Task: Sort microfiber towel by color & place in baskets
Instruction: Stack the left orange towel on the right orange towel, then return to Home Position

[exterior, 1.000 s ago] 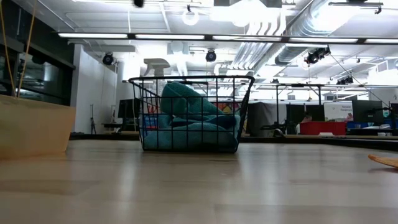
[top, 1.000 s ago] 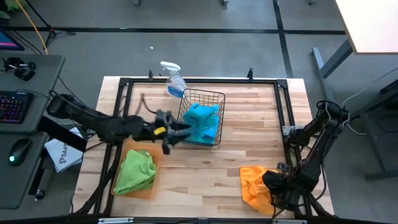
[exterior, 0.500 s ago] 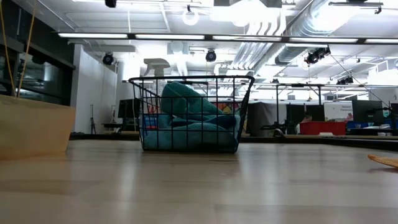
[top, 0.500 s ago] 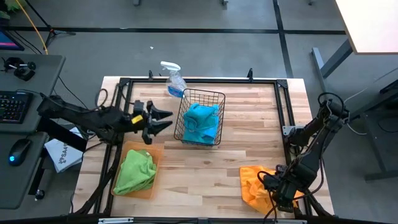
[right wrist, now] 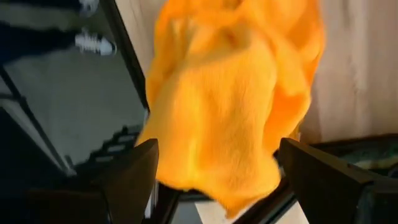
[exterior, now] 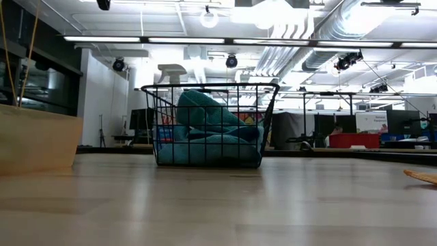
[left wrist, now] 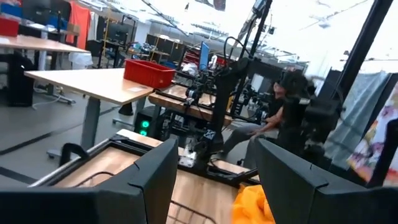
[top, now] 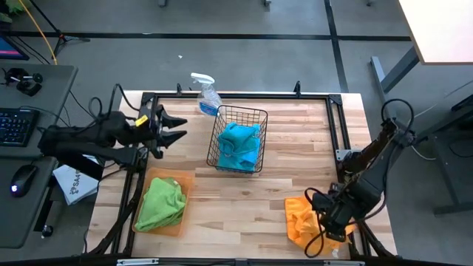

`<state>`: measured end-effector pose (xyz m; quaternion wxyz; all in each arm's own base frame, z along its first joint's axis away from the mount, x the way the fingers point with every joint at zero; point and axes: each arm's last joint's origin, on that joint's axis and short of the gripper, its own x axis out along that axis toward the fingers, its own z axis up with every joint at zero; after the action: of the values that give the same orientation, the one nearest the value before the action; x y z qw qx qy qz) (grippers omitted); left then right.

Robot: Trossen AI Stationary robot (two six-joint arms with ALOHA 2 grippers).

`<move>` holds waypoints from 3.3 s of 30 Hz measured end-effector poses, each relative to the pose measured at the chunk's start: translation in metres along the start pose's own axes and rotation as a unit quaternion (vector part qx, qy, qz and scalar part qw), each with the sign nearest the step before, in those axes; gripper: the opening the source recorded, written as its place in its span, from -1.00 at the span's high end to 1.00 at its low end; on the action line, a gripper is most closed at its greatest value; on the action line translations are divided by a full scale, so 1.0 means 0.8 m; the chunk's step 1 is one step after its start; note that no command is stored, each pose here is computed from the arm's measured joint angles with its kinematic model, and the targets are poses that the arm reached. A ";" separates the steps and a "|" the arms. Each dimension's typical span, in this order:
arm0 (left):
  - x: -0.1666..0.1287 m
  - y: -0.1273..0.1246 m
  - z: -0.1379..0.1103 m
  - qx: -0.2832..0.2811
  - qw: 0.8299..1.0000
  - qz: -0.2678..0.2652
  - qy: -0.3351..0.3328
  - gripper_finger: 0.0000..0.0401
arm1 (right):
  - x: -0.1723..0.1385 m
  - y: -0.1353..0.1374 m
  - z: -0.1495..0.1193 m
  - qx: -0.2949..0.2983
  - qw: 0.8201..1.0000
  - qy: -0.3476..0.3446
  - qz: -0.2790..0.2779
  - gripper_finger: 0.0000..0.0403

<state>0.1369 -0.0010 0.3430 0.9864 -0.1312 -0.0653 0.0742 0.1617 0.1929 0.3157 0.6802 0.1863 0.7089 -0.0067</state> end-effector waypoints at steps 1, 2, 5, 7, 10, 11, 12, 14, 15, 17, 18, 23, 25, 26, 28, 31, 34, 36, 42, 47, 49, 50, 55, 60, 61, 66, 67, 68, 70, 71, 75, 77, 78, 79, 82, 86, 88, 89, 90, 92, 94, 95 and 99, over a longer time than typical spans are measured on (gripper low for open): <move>-0.002 0.002 0.001 0.008 1.000 0.002 0.002 0.00 | -0.004 -0.001 0.003 0.004 1.000 -0.012 -0.002 -0.64; -0.003 0.004 0.001 0.016 1.000 0.002 0.004 0.00 | -0.008 -0.002 0.007 0.009 1.000 -0.026 -0.004 -0.63; -0.004 0.010 -0.001 0.034 0.999 0.007 0.017 0.00 | -0.013 -0.008 0.021 0.045 0.996 -0.071 -0.020 -0.58; -0.003 0.013 -0.004 0.045 0.999 0.002 0.026 0.00 | -0.015 -0.014 0.029 0.072 0.992 -0.102 -0.036 -0.51; 0.002 0.021 -0.026 0.034 0.999 -0.015 0.024 0.01 | -0.019 -0.022 0.043 0.101 0.980 -0.158 -0.059 -0.35; 0.002 0.023 -0.034 0.023 0.999 -0.024 0.016 0.02 | -0.020 -0.025 0.048 0.105 0.977 -0.172 -0.065 -0.27; 0.002 0.027 -0.045 0.010 0.999 -0.032 0.009 0.05 | -0.021 -0.027 0.052 0.106 0.975 -0.182 -0.070 -0.17; 0.000 0.034 -0.069 -0.015 0.999 -0.041 -0.006 0.14 | -0.023 -0.033 0.061 0.103 0.973 -0.192 -0.078 0.10; -0.001 0.037 -0.080 -0.026 0.998 -0.045 -0.019 0.20 | -0.025 -0.036 0.065 0.102 0.973 -0.193 -0.080 0.27; -0.007 0.044 -0.104 -0.039 0.997 -0.050 -0.037 0.36 | -0.030 -0.043 0.072 0.101 0.972 -0.200 -0.076 0.66; -0.010 0.047 -0.113 -0.042 0.997 -0.050 -0.049 0.46 | -0.035 -0.047 0.073 0.099 0.971 -0.205 -0.071 0.82; -0.030 0.064 -0.156 -0.083 0.992 -0.040 -0.082 0.95 | -0.072 -0.070 0.068 0.132 0.948 -0.287 -0.036 0.90; -0.036 0.069 -0.169 -0.099 0.991 -0.033 -0.081 0.93 | -0.089 -0.078 0.059 0.145 0.930 -0.338 -0.021 0.96; -0.036 0.069 -0.170 -0.101 0.992 -0.029 -0.070 0.93 | -0.097 -0.082 0.055 0.150 0.920 -0.363 -0.013 0.98; -0.038 0.069 -0.170 -0.091 0.993 -0.031 -0.072 0.97 | -0.111 -0.089 0.046 0.157 0.902 -0.402 0.000 0.97; -0.040 0.069 -0.167 -0.085 0.992 -0.034 -0.081 0.98 | -0.117 -0.101 0.036 0.160 0.889 -0.428 0.001 0.99; -0.040 0.068 -0.167 -0.086 0.992 -0.035 -0.083 0.98 | -0.104 -0.113 0.031 0.164 0.884 -0.437 0.004 0.99; -0.040 0.069 -0.167 -0.085 0.992 -0.034 -0.082 0.99 | -0.086 -0.121 0.029 0.165 0.881 -0.444 0.018 1.00; -0.039 0.069 -0.170 -0.093 0.993 -0.029 -0.070 0.99 | -0.019 -0.157 0.031 0.147 0.855 -0.488 0.099 1.00; -0.039 0.070 -0.171 -0.093 0.993 -0.028 -0.069 0.98 | 0.015 -0.208 0.031 0.097 0.826 -0.540 0.127 1.00; -0.039 0.070 -0.170 -0.093 0.993 -0.029 -0.069 0.98 | 0.023 -0.227 0.026 0.072 0.813 -0.562 0.134 1.00; -0.039 0.070 -0.171 -0.093 0.993 -0.028 -0.069 0.98 | 0.027 -0.236 0.024 0.057 0.805 -0.574 0.139 1.00; -0.039 0.070 -0.171 -0.093 0.993 -0.028 -0.069 0.98 | 0.047 -0.269 0.010 0.001 0.759 -0.629 0.168 1.00; -0.039 0.070 -0.171 -0.093 0.993 -0.028 -0.068 0.98 | 0.073 -0.286 0.004 -0.025 0.724 -0.659 0.203 1.00; -0.039 0.070 -0.171 -0.093 0.993 -0.028 -0.068 0.98 | 0.078 -0.288 0.004 -0.028 0.718 -0.664 0.207 1.00; -0.039 0.070 -0.171 -0.093 0.993 -0.028 -0.068 0.98 | 0.097 -0.296 0.004 -0.026 0.682 -0.699 0.216 1.00; -0.039 0.070 -0.171 -0.093 0.993 -0.028 -0.068 0.98 | 0.100 -0.296 0.004 -0.023 0.670 -0.709 0.221 1.00; -0.039 0.070 -0.171 -0.093 0.993 -0.028 -0.068 0.98 | 0.102 -0.297 0.004 -0.021 0.664 -0.714 0.222 1.00; -0.039 0.070 -0.171 -0.093 0.993 -0.028 -0.068 0.98 | 0.103 -0.298 0.003 -0.020 0.664 -0.718 0.206 1.00; -0.039 0.070 -0.171 -0.093 0.993 -0.028 -0.068 0.98 | 0.103 -0.298 0.003 -0.023 0.663 -0.723 0.192 1.00; -0.039 0.070 -0.171 -0.093 0.993 -0.028 -0.066 0.98 | 0.104 -0.298 0.004 -0.033 0.666 -0.727 0.164 1.00; -0.039 0.070 -0.172 -0.093 0.993 -0.027 -0.065 0.98 | 0.108 -0.299 0.004 -0.027 0.678 -0.716 0.163 1.00; -0.039 0.070 -0.172 -0.093 0.993 -0.027 -0.065 0.98 | 0.110 -0.300 0.005 -0.026 0.683 -0.712 0.160 1.00; -0.039 0.070 -0.172 -0.093 0.993 -0.027 -0.065 0.98 | 0.112 -0.300 0.005 -0.026 0.688 -0.708 0.157 1.00; -0.039 0.070 -0.172 -0.093 0.993 -0.027 -0.065 0.98 | 0.117 -0.301 0.005 -0.021 0.703 -0.695 0.150 1.00; -0.039 0.070 -0.172 -0.093 0.993 -0.027 -0.065 0.98 | 0.117 -0.302 0.005 -0.018 0.706 -0.692 0.150 1.00; -0.039 0.070 -0.172 -0.093 0.993 -0.027 -0.065 0.98 | 0.117 -0.302 0.005 -0.018 0.706 -0.692 0.150 1.00; -0.039 0.070 -0.172 -0.093 0.993 -0.027 -0.065 0.98 | 0.117 -0.302 0.005 -0.018 0.706 -0.692 0.150 1.00; -0.039 0.070 -0.172 -0.093 0.993 -0.027 -0.065 0.98 | 0.117 -0.302 0.005 -0.018 0.706 -0.692 0.150 1.00; -0.039 0.070 -0.172 -0.093 0.993 -0.027 -0.065 0.98 | 0.118 -0.302 0.005 -0.018 0.706 -0.692 0.150 1.00; -0.039 0.070 -0.172 -0.093 0.993 -0.027 -0.065 0.98 | 0.118 -0.302 0.005 -0.018 0.706 -0.692 0.150 1.00; -0.039 0.070 -0.172 -0.093 0.993 -0.027 -0.065 0.98 | 0.118 -0.302 0.005 -0.018 0.706 -0.692 0.150 1.00; -0.039 0.070 -0.172 -0.093 0.993 -0.027 -0.065 0.98 | 0.116 -0.301 0.004 -0.020 0.700 -0.697 0.152 1.00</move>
<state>0.1193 0.0129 0.1932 0.9653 -0.2156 -0.1392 0.0491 0.0984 -0.0087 0.1669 0.9753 0.2202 -0.0062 -0.0168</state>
